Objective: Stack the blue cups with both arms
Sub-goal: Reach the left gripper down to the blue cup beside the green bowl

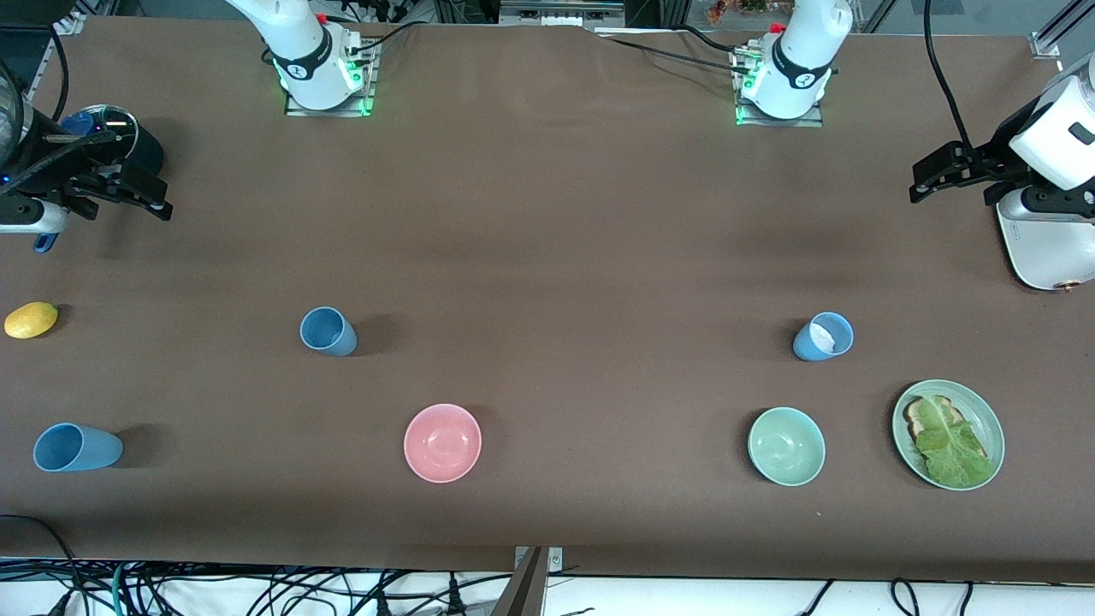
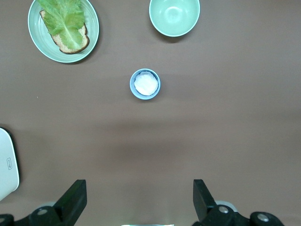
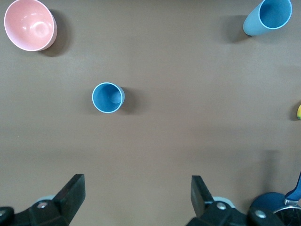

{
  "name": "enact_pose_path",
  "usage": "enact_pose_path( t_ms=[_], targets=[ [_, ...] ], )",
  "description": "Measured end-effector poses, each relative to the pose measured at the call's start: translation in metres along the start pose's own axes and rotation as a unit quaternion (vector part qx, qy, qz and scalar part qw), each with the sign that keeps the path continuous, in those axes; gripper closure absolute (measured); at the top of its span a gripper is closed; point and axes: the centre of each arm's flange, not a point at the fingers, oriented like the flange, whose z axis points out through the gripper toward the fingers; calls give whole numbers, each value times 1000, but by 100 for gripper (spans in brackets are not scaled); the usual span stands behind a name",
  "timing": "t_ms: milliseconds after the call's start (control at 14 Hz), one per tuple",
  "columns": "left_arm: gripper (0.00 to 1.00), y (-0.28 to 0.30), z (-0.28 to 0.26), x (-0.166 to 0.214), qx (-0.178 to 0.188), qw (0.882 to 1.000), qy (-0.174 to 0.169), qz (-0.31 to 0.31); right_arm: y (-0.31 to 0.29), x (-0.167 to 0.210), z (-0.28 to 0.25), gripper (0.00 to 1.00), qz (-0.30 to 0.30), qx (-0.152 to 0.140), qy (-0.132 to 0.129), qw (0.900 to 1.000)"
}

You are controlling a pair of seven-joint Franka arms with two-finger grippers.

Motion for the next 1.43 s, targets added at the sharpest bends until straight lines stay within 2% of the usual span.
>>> enact_pose_path(
  t_ms=[1000, 1429],
  targets=[
    [0, -5, 11, 10, 0, 1000, -11, -5, -2, -1, 1, 0, -2, 0, -4, 1000],
    [0, -15, 63, 38, 1, 998, -58, -13, -3, -1, 1, 0, -3, 0, -5, 1000]
  ],
)
